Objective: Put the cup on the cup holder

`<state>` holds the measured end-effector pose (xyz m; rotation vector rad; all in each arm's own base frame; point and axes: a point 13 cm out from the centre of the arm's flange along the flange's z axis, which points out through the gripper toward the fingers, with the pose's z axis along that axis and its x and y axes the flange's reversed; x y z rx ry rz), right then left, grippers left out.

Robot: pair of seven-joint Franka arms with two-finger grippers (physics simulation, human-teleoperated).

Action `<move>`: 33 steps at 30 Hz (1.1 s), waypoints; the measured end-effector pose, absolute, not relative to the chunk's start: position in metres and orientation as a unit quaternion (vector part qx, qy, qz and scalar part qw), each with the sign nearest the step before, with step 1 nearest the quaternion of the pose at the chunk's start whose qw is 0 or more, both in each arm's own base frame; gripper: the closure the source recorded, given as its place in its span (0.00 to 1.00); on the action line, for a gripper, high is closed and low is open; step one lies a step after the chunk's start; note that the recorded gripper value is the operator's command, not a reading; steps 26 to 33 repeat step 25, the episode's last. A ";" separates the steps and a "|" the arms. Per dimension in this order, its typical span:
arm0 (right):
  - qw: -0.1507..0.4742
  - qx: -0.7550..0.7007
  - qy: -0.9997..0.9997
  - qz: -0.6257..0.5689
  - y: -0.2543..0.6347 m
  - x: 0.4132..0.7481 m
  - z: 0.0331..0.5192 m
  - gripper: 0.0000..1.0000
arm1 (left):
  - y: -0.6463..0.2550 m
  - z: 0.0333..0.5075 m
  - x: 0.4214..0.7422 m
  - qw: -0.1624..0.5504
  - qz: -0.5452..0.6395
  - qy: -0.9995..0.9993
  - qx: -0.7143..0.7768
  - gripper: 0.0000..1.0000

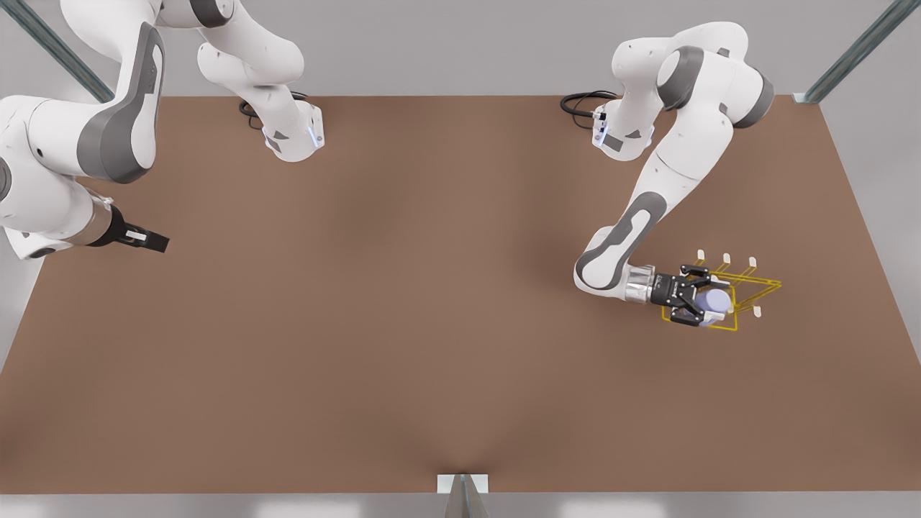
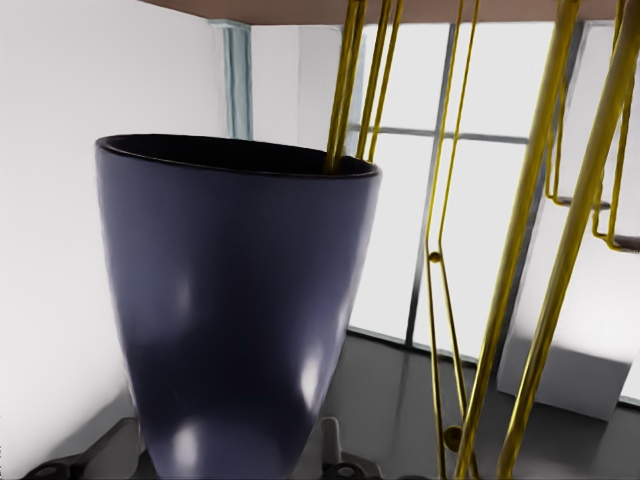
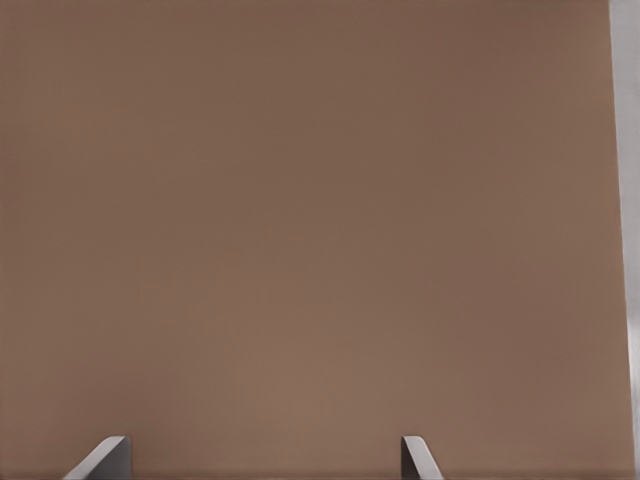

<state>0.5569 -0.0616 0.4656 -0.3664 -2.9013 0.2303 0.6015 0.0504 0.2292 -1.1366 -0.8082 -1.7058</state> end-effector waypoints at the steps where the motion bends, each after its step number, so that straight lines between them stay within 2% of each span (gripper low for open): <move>1: 0.104 -0.124 -0.984 0.078 -0.062 0.557 0.466 0.00 | 0.049 0.229 0.601 0.452 -0.690 -0.327 -0.461 0.18; 3: 0.104 -0.124 -0.984 0.078 -0.062 0.557 0.466 0.00 | 0.041 0.231 0.604 0.439 -0.697 -0.334 -0.458 0.16; 5: 0.104 -0.124 -0.984 0.078 -0.062 0.557 0.466 0.00 | 0.023 0.242 0.611 0.415 -0.707 -0.349 -0.454 0.03; 6: 0.104 -0.124 -0.984 0.078 -0.062 0.557 0.466 0.00 | 0.011 0.252 0.614 0.401 -0.712 -0.357 -0.452 0.00; 7: 0.104 -0.124 -0.984 0.078 -0.061 0.557 0.466 0.00 | -0.006 0.269 0.619 0.381 -0.719 -0.371 -0.448 0.00; 9: 0.104 -0.124 -0.984 0.079 -0.061 0.557 0.465 0.00 | -0.066 0.353 0.643 0.303 -0.685 -0.511 -0.422 0.00; 10: 0.104 -0.123 -0.984 0.079 -0.061 0.557 0.465 0.00 | -0.080 0.393 0.646 0.270 -0.609 -0.627 -0.404 0.00; 11: 0.104 -0.124 -0.984 0.079 -0.061 0.557 0.465 0.00 | -0.086 0.400 0.639 0.253 -0.508 -0.719 -0.401 0.00; 13: 0.104 -0.124 -0.984 0.078 -0.061 0.557 0.465 0.00 | -0.068 0.382 0.621 0.237 -0.285 -0.853 -0.368 0.00; 14: 0.104 -0.124 -0.984 0.079 -0.061 0.557 0.465 0.00 | -0.060 0.392 0.618 0.214 -0.202 -0.895 -0.335 0.00; 15: 0.104 -0.124 -0.984 0.079 -0.061 0.557 0.465 0.00 | -0.052 0.427 0.612 0.181 -0.152 -0.925 -0.298 0.00; 17: 0.104 -0.124 -0.984 0.079 -0.061 0.557 0.465 0.00 | -0.045 0.503 0.579 0.133 -0.135 -0.956 -0.224 0.00; 18: 0.104 -0.124 -0.984 0.079 -0.061 0.557 0.465 0.00 | -0.044 0.519 0.559 0.123 -0.125 -0.964 -0.199 0.00; 20: 0.104 -0.123 -0.984 0.078 -0.059 0.557 0.465 0.00 | -0.058 0.527 0.542 0.106 -0.091 -0.974 -0.176 0.00; 22: 0.112 -0.117 -0.984 0.079 -0.053 0.560 0.456 0.00 | -0.069 0.528 0.540 0.091 -0.064 -0.981 -0.160 0.00; 25: 0.143 -0.103 -0.981 0.084 -0.038 0.574 0.413 0.00 | -0.081 0.529 0.543 0.076 -0.041 -0.987 -0.138 0.00; 33: 0.143 -0.103 -0.981 0.084 -0.038 0.574 0.413 0.00 | -0.081 0.529 0.543 0.076 -0.041 -0.987 -0.138 0.00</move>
